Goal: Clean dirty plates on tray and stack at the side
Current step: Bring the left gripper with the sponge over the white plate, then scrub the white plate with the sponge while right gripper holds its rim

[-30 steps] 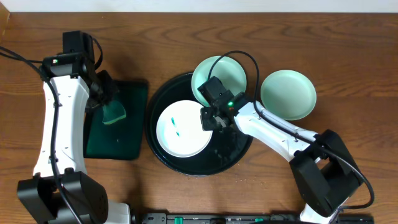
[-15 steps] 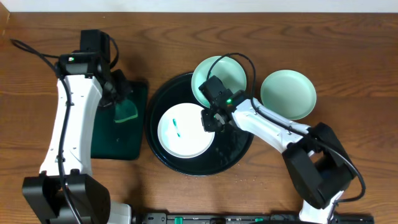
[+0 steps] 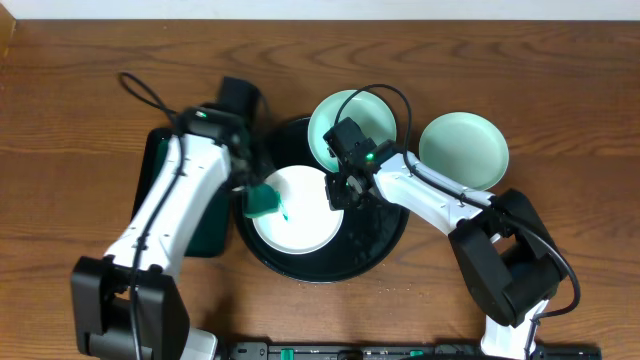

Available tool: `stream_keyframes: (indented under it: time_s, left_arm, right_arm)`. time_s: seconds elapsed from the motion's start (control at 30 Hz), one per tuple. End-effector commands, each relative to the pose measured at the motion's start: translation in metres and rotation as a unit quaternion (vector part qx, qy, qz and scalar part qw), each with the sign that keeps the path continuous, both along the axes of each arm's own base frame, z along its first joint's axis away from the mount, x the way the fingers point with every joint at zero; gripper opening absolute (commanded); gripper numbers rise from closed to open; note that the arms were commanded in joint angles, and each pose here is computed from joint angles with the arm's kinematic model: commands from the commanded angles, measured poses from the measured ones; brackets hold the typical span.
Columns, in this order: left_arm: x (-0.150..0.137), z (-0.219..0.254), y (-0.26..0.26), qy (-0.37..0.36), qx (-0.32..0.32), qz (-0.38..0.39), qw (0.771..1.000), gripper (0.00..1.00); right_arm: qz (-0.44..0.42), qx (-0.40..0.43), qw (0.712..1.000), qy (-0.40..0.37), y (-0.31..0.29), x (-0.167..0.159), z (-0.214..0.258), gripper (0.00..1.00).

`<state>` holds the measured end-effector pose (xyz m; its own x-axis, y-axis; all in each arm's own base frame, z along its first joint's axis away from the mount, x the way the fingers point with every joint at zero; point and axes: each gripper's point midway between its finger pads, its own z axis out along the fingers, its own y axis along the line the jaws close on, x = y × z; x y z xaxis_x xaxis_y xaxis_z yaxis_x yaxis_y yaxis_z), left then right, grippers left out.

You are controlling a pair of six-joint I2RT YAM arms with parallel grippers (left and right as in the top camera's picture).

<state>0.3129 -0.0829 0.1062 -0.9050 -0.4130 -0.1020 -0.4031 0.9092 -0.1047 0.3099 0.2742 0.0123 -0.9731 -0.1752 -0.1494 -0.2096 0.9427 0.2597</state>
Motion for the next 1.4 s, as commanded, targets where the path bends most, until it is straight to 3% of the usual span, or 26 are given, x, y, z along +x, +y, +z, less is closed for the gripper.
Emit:
stream_keyframes:
  time_s: [0.0, 0.27, 0.57, 0.67, 0.73, 0.9, 0.97, 1.07, 1.13, 1.23, 1.37]
  left_arm:
    - [-0.013, -0.025, -0.015, 0.017, -0.002, 0.034, 0.999, 0.07]
    - [-0.017, -0.077, -0.021, -0.006, -0.02, 0.059, 0.998, 0.07]
    - [-0.037, -0.116, -0.056, 0.088, -0.092, -0.022, 0.992, 0.07]
    - [-0.031, -0.111, -0.063, 0.079, -0.103, -0.054, 0.99, 0.07]
    - [-0.022, -0.104, -0.071, 0.055, -0.105, -0.115, 0.986, 0.07]
    - [0.001, -0.095, -0.065, 0.016, -0.071, -0.123, 0.99, 0.07]
    - [-0.003, -0.095, -0.065, 0.024, -0.068, -0.123, 0.99, 0.07]
    - [-0.034, -0.1, -0.063, 0.083, -0.043, -0.09, 0.992, 0.07]
    - [-0.046, -0.1, -0.081, 0.097, -0.067, -0.089, 0.989, 0.07]
    - [-0.044, -0.096, -0.111, 0.081, -0.113, -0.117, 0.983, 0.07]
    - [-0.027, -0.099, -0.104, 0.044, -0.083, -0.114, 0.989, 0.07]
  right_arm:
    - [0.002, 0.008, 1.0, 0.0, 0.004, 0.004, 0.002, 0.01]
    - [0.003, 0.009, 1.0, -0.002, 0.005, 0.004, 0.003, 0.01]
    - [0.004, 0.011, 1.0, -0.004, 0.007, 0.004, 0.003, 0.01]
    - [0.004, 0.011, 1.0, -0.004, 0.007, 0.004, 0.003, 0.01]
    - [0.004, 0.01, 1.0, -0.003, 0.006, 0.004, 0.003, 0.01]
    - [0.004, 0.01, 1.0, -0.003, 0.006, 0.004, 0.003, 0.01]
    - [0.004, 0.01, 1.0, -0.003, 0.006, 0.004, 0.003, 0.01]
    - [0.004, 0.01, 1.0, -0.003, 0.006, 0.004, 0.003, 0.01]
    - [0.004, 0.012, 1.0, -0.003, 0.007, 0.004, 0.003, 0.01]
    - [0.004, 0.012, 1.0, -0.003, 0.007, 0.004, 0.003, 0.01]
    - [0.004, 0.01, 1.0, -0.002, 0.006, 0.003, 0.003, 0.01]
